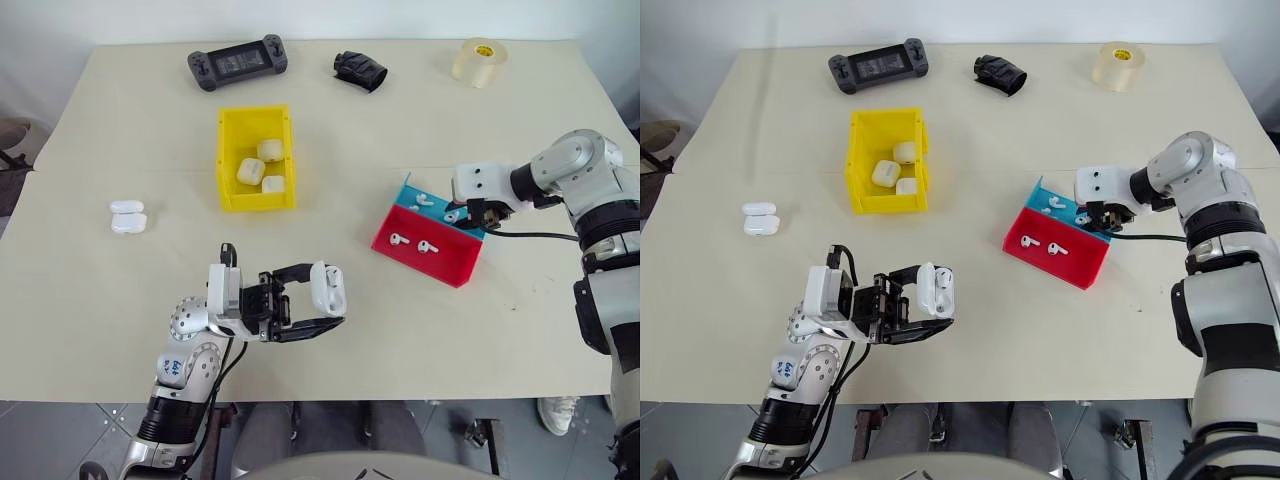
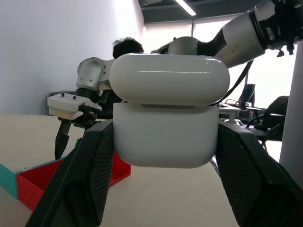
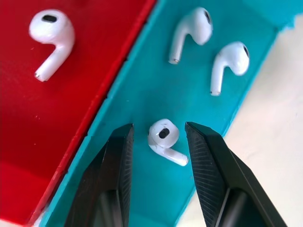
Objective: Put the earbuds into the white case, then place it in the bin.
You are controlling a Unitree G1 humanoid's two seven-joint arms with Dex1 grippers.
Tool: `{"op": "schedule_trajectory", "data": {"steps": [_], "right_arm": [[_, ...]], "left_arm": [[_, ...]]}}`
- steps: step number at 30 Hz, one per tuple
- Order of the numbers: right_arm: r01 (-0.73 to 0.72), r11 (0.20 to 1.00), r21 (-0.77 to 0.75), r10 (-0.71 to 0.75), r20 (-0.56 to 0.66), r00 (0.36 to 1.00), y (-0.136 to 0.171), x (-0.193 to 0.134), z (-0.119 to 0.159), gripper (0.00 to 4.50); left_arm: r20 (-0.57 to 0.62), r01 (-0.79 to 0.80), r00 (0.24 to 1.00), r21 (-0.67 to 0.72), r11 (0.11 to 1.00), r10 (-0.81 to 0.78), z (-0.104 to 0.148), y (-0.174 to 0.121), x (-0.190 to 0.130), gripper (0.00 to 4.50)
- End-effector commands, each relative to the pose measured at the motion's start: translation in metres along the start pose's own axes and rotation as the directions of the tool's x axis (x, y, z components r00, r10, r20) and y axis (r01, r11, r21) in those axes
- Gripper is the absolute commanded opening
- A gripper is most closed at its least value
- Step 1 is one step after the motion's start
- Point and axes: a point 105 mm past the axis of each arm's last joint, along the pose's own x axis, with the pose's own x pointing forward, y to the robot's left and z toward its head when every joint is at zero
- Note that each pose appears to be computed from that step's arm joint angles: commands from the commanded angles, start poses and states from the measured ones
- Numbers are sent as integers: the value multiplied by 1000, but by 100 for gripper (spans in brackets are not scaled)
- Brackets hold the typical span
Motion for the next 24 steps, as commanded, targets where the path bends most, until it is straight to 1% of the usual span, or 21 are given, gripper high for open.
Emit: {"op": "schedule_trajectory", "data": {"steps": [1,10,15,21,24], "right_arm": [[-12,999,-45,10,-44,999,1,-7,-6,180],[-33,978,-206,24,-44,999,2,-7,3,180],[-34,970,-241,22,-53,998,2,-5,4,180],[-32,968,-247,14,-76,997,2,-5,1,180],[-36,971,-238,17,-81,997,2,-4,-1,123]], "left_arm": [[16,15,1000,43,999,-16,11,-1,4,280],[24,3,1000,50,999,-4,12,0,7,280],[24,-4,1000,54,999,3,14,1,7,280],[26,-10,1000,56,998,8,15,1,8,280],[25,-10,1000,56,998,9,15,1,8,280]]}}
